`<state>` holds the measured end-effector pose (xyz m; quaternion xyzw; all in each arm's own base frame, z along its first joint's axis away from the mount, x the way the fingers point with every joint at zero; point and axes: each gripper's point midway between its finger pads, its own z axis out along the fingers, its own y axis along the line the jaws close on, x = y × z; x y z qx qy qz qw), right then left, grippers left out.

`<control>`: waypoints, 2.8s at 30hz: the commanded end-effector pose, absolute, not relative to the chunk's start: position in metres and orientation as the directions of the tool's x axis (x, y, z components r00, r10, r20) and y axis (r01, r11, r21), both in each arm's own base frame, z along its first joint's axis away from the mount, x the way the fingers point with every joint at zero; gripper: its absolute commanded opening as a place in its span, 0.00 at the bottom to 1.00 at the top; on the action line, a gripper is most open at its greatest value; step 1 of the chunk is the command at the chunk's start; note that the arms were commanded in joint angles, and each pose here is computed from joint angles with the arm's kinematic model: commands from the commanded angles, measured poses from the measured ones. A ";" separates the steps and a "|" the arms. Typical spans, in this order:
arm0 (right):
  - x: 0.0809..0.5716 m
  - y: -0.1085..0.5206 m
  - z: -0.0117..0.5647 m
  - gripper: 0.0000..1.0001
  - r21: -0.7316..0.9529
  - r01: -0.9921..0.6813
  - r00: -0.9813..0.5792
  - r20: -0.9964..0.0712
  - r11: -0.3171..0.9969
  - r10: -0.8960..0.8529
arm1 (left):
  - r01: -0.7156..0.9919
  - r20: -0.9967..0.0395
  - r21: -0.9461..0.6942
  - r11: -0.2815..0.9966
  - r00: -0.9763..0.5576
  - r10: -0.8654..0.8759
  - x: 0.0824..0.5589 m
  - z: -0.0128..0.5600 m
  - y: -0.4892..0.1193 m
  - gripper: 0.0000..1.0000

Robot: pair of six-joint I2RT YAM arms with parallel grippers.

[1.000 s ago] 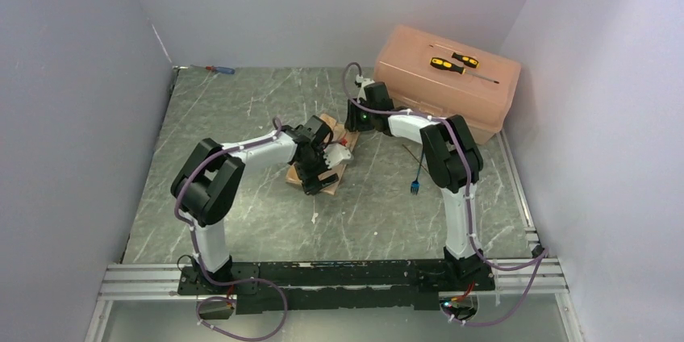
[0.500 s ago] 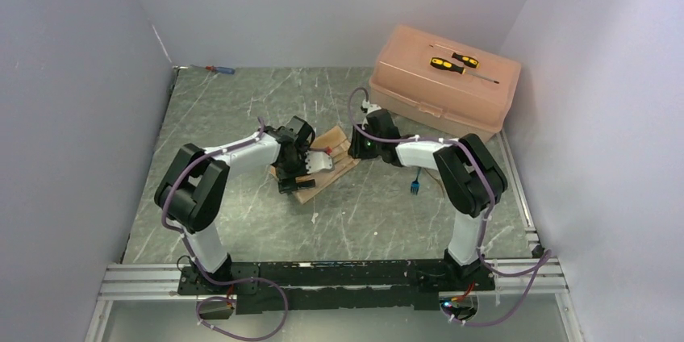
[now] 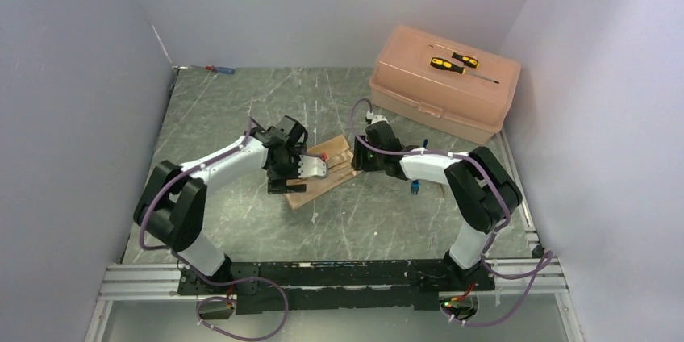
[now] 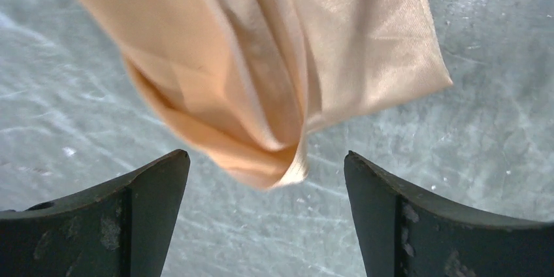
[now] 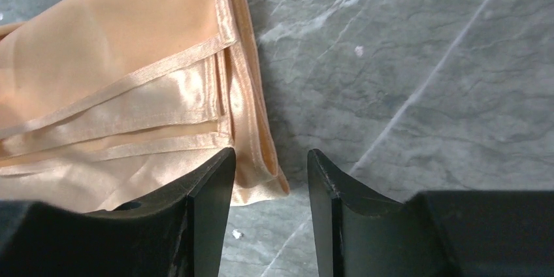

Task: Fold the napkin into a case and place the utensils inside
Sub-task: Rotate the 2/3-rectangle-folded napkin at the center of the board, then pick up the top corner of the smaller rectangle folded napkin from the center of the board.

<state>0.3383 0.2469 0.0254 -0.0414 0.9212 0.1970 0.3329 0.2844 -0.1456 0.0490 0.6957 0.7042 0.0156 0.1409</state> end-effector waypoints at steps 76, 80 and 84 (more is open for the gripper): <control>0.321 0.313 0.075 0.51 0.332 -0.448 -0.675 -0.734 0.830 -0.071 | 0.563 -0.412 -0.104 0.820 -0.775 0.480 0.282 0.043 -0.119 0.40; 0.323 0.304 0.069 0.50 0.344 -0.427 -0.691 -0.721 0.836 -0.057 | 0.570 -0.408 -0.091 0.817 -0.770 0.492 0.281 0.038 -0.119 0.51; 0.327 0.297 0.064 0.50 0.351 -0.413 -0.702 -0.711 0.840 -0.047 | 0.578 -0.392 -0.097 0.811 -0.771 0.502 0.281 0.033 -0.121 0.55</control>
